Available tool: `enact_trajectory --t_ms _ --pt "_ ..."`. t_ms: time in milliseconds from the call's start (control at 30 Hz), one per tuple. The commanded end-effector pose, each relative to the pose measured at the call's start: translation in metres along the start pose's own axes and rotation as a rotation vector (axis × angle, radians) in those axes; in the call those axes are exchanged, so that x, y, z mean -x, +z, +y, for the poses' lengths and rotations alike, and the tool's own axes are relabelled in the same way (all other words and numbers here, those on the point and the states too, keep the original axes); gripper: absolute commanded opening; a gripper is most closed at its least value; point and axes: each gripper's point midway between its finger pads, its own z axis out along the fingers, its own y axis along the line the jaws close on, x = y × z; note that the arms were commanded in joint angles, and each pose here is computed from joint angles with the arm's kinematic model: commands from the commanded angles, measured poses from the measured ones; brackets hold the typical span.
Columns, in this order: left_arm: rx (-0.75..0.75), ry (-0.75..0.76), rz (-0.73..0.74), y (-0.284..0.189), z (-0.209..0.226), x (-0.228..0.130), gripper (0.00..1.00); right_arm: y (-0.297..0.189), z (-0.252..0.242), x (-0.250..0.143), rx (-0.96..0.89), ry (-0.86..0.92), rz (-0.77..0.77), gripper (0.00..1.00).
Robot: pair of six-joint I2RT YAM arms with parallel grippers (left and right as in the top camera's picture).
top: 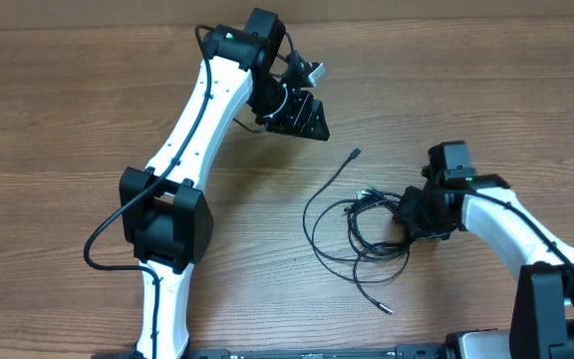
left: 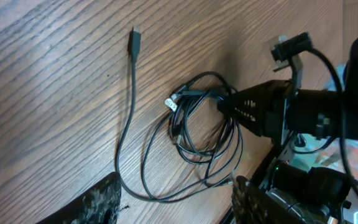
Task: Untangle cables
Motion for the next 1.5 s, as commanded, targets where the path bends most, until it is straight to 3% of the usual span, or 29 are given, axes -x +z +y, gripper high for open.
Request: enact_trajectory --t_ms 0,100,300,467,633,700,800,933,1067,1167,1267,1467 --pt "-0.001 -0.048 0.011 -0.002 0.012 -0.003 0.57 0.008 0.005 -0.009 0.014 -0.035 0.004 0.24" --pt "0.060 -0.046 0.029 -0.009 0.029 -0.010 0.56 0.011 0.007 -0.011 0.017 -0.060 0.003 0.18" --pt "0.065 -0.047 0.023 -0.053 0.047 -0.021 0.52 0.013 0.009 -0.013 0.019 -0.154 0.000 0.17" --pt "0.050 -0.002 -0.027 -0.089 0.038 -0.019 0.51 0.014 0.010 -0.014 0.022 -0.167 0.005 0.25" --pt "0.070 0.045 -0.097 -0.112 0.022 -0.013 0.51 0.018 0.010 -0.020 0.020 -0.181 0.014 0.24" --pt "0.070 0.066 -0.123 -0.120 0.014 -0.011 0.52 0.023 0.009 -0.025 0.020 -0.189 0.018 0.21" --pt "0.066 0.078 -0.161 -0.133 0.000 -0.012 0.52 0.026 0.014 -0.027 0.032 -0.157 0.006 0.04" --pt "0.076 0.098 -0.198 -0.147 -0.015 -0.016 0.51 0.017 0.037 -0.025 0.117 -0.166 0.028 0.04" --pt "0.086 0.138 -0.247 -0.167 -0.035 -0.022 0.51 -0.022 0.092 -0.016 0.342 -0.243 0.039 0.04" --pt "0.043 0.133 -0.290 -0.179 -0.056 -0.027 0.52 -0.091 0.165 -0.019 0.738 -0.438 0.033 0.04" --pt "-0.024 0.154 -0.306 -0.182 -0.079 -0.031 0.55 -0.169 0.211 -0.019 1.000 -0.588 -0.010 0.04" --pt "-0.035 0.201 -0.285 -0.173 -0.089 -0.031 0.57 -0.228 0.234 -0.010 1.063 -0.554 -0.041 0.03"
